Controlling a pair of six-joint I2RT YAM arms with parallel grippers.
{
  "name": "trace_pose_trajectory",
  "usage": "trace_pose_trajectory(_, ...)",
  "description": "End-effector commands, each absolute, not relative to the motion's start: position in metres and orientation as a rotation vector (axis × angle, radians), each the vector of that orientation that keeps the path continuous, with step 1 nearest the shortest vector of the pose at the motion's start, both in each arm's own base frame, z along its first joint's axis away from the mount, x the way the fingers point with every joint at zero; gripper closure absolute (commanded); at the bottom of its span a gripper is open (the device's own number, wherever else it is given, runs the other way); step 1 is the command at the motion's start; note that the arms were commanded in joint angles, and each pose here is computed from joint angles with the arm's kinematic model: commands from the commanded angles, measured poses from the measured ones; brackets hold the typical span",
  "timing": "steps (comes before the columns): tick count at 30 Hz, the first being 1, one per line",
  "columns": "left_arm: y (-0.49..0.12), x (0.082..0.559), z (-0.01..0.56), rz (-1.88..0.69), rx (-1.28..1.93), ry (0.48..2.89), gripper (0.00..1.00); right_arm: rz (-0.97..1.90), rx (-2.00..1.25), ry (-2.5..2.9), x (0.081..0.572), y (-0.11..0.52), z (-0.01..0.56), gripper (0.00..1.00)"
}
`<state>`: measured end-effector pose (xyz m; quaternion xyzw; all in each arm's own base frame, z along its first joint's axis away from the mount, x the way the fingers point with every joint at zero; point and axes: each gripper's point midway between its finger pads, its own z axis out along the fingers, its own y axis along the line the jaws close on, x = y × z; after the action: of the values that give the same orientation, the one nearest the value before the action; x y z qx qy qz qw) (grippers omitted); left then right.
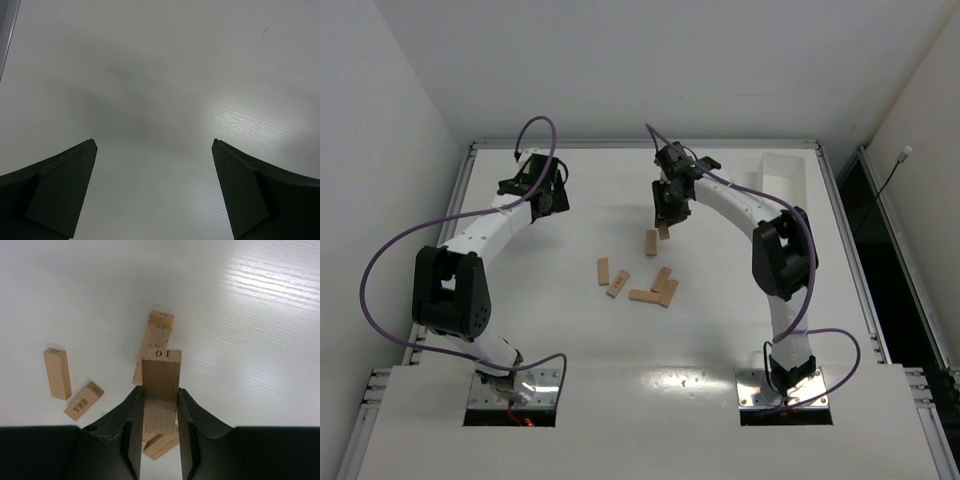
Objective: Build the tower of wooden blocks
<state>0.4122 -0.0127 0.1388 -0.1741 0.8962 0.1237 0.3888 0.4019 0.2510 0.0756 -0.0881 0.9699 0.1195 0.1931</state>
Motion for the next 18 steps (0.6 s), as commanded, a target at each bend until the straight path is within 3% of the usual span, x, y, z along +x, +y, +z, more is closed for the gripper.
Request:
trace_pose_trajectory(1, -0.008, 0.419, 0.160, 0.304, -0.482, 2.209, 0.00, 0.321, -0.154, 2.758, 0.398, 0.261, 0.073, 1.00)
trace_pose_trajectory(18, -0.009, 0.424, 0.156, 0.310, -0.480, 2.219, 0.00, 0.284, -0.187, 2.779, 0.398, 0.278, 0.051, 1.00)
